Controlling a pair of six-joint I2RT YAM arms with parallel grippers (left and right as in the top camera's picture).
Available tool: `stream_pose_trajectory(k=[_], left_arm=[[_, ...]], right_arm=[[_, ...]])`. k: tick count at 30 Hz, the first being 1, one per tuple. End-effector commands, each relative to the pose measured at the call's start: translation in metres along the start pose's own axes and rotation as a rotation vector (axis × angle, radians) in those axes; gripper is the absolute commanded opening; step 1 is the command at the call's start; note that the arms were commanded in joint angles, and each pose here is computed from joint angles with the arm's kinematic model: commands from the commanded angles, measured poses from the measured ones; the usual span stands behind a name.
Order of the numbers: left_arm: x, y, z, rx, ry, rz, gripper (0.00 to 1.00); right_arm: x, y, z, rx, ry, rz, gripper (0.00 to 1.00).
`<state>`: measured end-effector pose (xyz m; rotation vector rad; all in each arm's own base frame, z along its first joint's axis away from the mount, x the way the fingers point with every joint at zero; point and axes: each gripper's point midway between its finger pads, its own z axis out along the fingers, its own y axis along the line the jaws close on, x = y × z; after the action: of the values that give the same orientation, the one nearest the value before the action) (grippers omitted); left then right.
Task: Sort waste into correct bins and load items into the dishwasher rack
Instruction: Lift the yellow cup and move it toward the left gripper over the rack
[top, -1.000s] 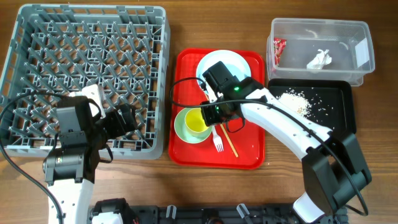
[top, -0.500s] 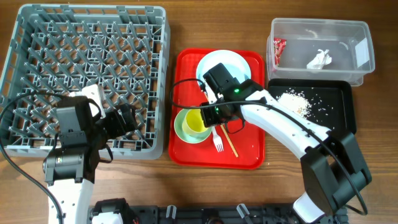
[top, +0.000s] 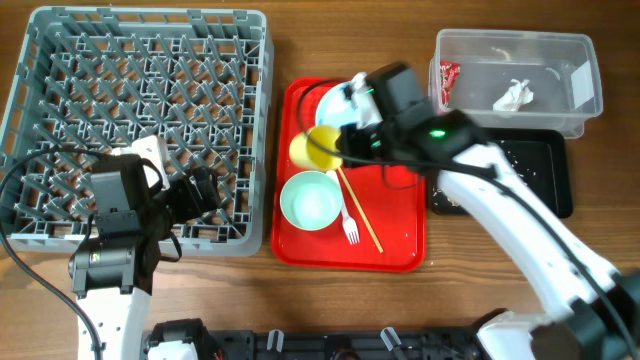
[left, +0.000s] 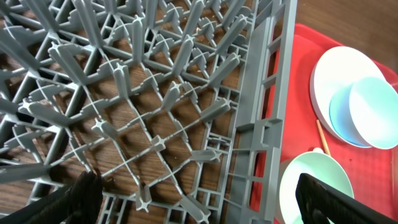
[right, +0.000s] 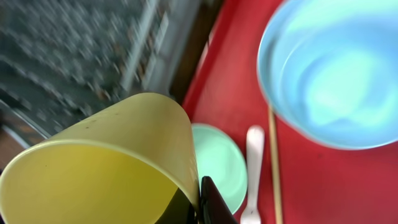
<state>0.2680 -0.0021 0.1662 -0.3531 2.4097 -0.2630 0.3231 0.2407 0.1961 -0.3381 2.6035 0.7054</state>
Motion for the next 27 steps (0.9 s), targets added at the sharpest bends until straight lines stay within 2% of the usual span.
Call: stream_pose_trajectory(k=[1, 5, 9, 17, 20, 27], left_arm=[[-0.013, -0.021, -0.004, 0.107, -0.034, 0.008, 1.00], [-0.027, -0.056, -0.011, 0.301, -0.069, -0.021, 1.00], [-0.039, -0.078, -0.014, 0.431, -0.077, -0.094, 1.00], [-0.054, -0.134, -0.028, 0.818, 0.010, -0.138, 1.00], [-0.055, -0.145, -0.033, 0.915, 0.043, -0.124, 1.00], [-0.056, -0.171, -0.071, 1.175, 0.066, 0.027, 0.99]], right_arm=[[-0.020, -0.005, -0.031, -0.077, -0.069, 0.044, 0.04], [-0.027, -0.007, -0.043, -0.227, -0.058, 0.104, 0.04], [-0.035, 0.012, -0.060, -0.441, -0.058, 0.093, 0.04], [-0.032, 0.050, -0.085, -0.703, -0.016, 0.053, 0.04], [-0.030, 0.057, -0.091, -0.754, 0.000, 0.050, 0.04], [-0.029, 0.058, -0.092, -0.761, 0.027, 0.110, 0.05]])
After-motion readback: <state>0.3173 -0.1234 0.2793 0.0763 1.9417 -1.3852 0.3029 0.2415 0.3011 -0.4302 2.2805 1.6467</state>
